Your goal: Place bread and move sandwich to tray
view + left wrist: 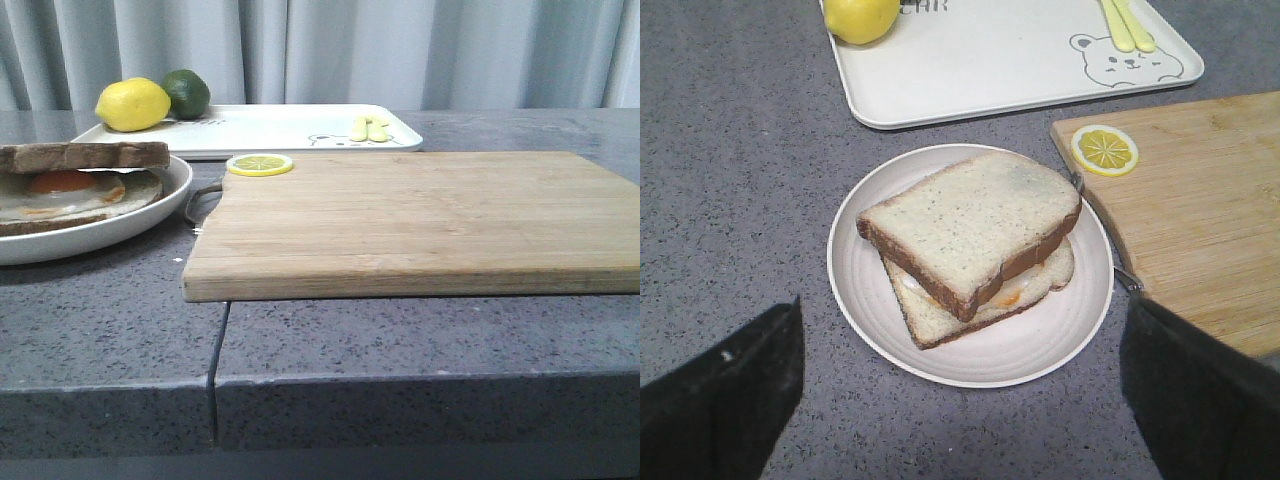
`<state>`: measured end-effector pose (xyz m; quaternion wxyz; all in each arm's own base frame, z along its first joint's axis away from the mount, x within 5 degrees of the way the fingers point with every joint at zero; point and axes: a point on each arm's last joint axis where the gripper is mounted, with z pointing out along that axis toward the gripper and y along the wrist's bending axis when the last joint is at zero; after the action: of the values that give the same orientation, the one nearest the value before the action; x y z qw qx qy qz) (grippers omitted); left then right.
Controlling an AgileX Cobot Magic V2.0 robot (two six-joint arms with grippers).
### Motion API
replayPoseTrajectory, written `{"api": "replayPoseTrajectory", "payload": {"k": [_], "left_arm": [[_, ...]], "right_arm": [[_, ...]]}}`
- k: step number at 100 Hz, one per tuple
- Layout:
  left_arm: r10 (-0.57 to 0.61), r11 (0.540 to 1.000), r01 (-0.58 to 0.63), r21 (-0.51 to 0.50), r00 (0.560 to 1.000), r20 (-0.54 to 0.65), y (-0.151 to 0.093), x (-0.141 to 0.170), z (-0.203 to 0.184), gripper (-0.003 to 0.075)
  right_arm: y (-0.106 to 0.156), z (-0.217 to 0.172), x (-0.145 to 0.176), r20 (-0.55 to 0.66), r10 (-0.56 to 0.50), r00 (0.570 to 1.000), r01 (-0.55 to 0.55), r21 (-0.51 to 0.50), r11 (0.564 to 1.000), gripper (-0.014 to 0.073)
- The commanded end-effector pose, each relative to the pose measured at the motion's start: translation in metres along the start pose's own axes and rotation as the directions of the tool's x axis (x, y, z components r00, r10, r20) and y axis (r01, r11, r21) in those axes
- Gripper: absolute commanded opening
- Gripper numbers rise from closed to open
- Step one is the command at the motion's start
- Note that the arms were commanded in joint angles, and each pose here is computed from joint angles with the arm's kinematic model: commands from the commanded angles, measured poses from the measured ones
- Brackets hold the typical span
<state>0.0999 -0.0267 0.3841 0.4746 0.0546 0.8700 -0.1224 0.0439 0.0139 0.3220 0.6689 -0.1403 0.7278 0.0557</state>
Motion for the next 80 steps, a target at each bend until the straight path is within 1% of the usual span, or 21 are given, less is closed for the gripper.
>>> {"api": "replayPoseTrajectory", "payload": {"k": [1, 42, 56, 73, 80], "left_arm": [[-0.007, 1.0, 0.006, 0.01, 0.996, 0.09, -0.002, -0.014, -0.006, 0.0599], [0.0, 1.0, 0.0, 0.001, 0.996, 0.092, -0.002, -0.014, -0.006, 0.0599], [0.011, 0.999, -0.008, -0.037, 0.995, 0.096, 0.002, -0.015, -0.006, 0.0584], [-0.024, 0.988, 0.039, -0.15, 0.995, 0.099, 0.013, -0.016, -0.005, 0.0578], [-0.038, 0.983, 0.053, -0.173, 0.995, 0.088, 0.016, -0.016, -0.001, 0.0578]], "right_arm": [[-0.003, -0.002, -0.015, 0.098, -0.004, 0.995, 0.002, 0.024, 1.0, 0.0428], [-0.003, -0.002, -0.015, 0.098, -0.005, 0.995, 0.002, 0.025, 1.0, 0.0428], [-0.003, -0.002, -0.015, 0.098, -0.005, 0.995, 0.002, 0.025, 1.0, 0.0428], [-0.003, -0.002, -0.015, 0.098, -0.005, 0.995, 0.002, 0.025, 1.0, 0.0428], [-0.003, -0.002, -0.015, 0.098, -0.005, 0.995, 0.002, 0.025, 1.0, 0.0428]]}}
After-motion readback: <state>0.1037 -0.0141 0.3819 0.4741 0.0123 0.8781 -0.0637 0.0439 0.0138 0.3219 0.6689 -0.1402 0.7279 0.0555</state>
